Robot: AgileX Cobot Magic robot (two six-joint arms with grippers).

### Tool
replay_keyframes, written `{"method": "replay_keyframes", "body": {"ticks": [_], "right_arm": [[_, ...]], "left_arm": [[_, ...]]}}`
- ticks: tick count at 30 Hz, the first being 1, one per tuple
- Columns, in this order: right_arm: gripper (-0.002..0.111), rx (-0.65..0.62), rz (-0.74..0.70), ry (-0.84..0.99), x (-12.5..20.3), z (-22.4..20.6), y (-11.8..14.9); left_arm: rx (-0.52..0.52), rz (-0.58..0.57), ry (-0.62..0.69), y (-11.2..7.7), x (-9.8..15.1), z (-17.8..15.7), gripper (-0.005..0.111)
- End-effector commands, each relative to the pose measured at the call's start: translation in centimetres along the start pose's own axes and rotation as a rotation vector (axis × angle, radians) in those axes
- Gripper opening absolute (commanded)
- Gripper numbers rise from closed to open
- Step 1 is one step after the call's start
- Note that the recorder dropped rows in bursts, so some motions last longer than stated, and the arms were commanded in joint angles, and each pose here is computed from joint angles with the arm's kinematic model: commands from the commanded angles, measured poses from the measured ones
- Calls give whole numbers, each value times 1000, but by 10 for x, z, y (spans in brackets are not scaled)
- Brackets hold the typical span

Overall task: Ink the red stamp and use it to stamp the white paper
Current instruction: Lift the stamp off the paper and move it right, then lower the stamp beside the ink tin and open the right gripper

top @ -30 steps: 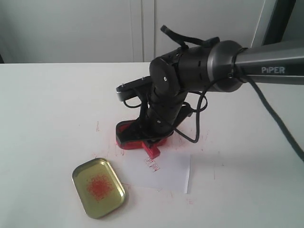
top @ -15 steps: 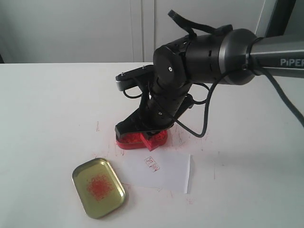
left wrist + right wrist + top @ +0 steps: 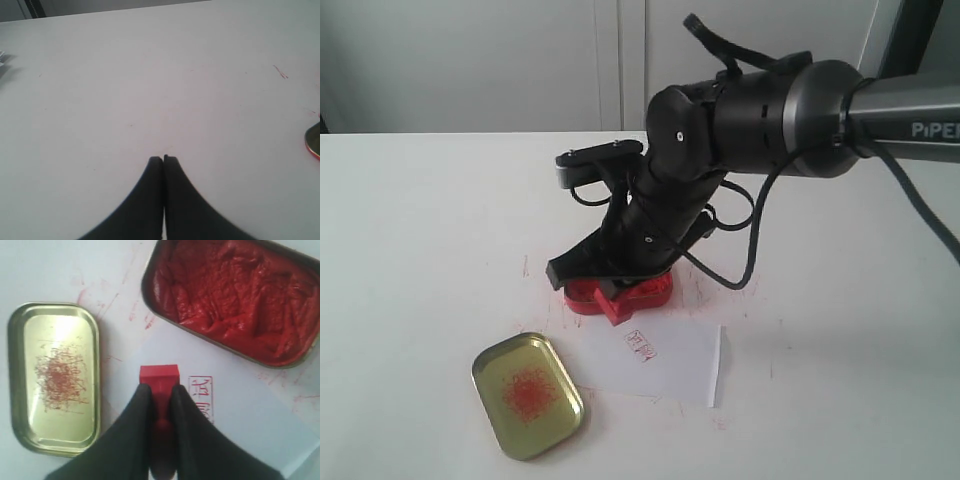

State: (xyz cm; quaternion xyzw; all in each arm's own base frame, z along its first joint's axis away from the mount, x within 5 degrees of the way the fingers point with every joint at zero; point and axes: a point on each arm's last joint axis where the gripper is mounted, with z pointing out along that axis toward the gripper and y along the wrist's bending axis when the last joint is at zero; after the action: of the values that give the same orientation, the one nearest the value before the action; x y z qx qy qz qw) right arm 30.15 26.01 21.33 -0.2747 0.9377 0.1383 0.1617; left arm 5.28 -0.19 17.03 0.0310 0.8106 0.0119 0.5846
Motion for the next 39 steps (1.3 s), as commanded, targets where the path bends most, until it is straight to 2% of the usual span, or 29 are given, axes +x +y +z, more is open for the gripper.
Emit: {"method": "replay_keyframes", "body": {"ticks": [1, 12, 15, 20, 29, 33, 39], "right_arm": [[0, -135, 50, -33, -5, -8, -10], [0, -225, 168, -23, -5, -20, -63], [0, -289, 236, -37, 1, -22, -83], [0, -292, 348, -33, 21, -16, -118], [0, -294, 492, -77, 47, -17, -165], [0, -320, 514, -142, 48, -21, -178], [0, -312, 531, -209, 44, -23, -184]], "left_arm": [[5, -8, 1, 0, 1, 0, 0], [5, -8, 1, 0, 1, 0, 0], [5, -8, 1, 0, 1, 0, 0], [5, -8, 1, 0, 1, 0, 0], [5, -8, 1, 0, 1, 0, 0], [5, -8, 1, 0, 1, 0, 0], [5, -8, 1, 0, 1, 0, 0]]}}
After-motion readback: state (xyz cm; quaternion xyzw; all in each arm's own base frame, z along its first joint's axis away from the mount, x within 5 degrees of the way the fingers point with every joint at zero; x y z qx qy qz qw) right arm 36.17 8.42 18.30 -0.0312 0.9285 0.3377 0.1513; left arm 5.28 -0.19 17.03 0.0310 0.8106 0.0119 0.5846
